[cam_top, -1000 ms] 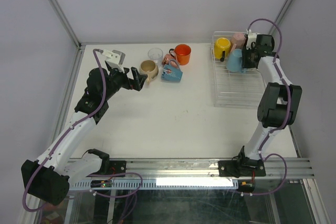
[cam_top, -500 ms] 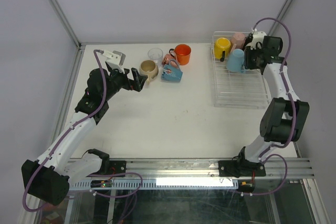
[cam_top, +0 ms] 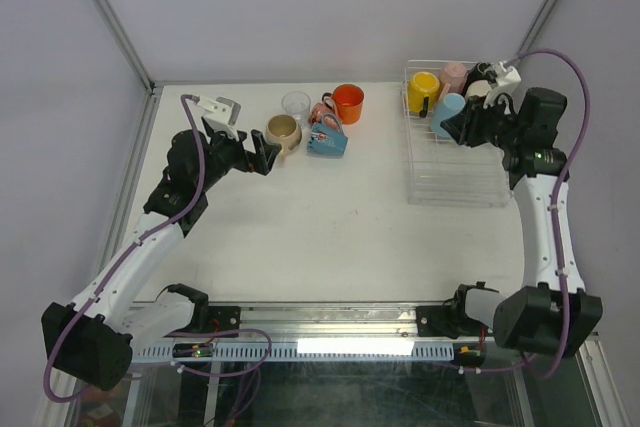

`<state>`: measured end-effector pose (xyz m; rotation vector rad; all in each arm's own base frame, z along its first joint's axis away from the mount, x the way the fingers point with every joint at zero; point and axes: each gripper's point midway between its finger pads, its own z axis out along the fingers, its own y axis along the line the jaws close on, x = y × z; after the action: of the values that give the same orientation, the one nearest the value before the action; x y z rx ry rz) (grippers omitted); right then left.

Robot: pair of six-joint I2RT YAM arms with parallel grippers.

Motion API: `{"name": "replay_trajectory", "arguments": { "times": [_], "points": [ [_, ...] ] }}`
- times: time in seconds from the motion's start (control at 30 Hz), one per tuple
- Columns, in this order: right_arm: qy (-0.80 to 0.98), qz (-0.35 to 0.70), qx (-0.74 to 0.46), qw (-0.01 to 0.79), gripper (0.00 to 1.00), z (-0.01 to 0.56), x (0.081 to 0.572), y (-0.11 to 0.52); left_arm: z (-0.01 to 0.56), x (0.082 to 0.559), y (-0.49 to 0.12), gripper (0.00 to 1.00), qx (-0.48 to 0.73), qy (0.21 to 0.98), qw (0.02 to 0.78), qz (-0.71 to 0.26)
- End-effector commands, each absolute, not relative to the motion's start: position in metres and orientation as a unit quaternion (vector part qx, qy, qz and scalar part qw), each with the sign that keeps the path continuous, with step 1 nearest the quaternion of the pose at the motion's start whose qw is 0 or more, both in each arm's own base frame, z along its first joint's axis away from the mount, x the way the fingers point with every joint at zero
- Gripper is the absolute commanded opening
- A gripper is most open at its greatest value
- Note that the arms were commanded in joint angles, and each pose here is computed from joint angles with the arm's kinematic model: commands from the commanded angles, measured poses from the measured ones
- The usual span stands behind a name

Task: Load the cups into the dish rack
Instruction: Pick up the cup at the center of the board.

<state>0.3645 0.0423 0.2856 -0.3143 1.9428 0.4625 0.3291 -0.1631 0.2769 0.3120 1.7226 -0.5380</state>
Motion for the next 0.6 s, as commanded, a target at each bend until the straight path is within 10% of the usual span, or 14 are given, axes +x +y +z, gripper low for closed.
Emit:
{"name": "replay_trajectory", "arguments": {
  "times": [0.0,0.57],
  "points": [
    [0.734,0.315,-0.212,0.564,0.34,0.325,0.316,0.093,0.282,0.333,-0.167,0.99,0.15,0.736,0.618,-0.233],
    [0.679,0.379,-0.256,0.574,0.42,0.304,0.268,0.117,0.262,0.361,-0.217,0.96,0.038,0.739,0.538,-0.404]
  ]
}}
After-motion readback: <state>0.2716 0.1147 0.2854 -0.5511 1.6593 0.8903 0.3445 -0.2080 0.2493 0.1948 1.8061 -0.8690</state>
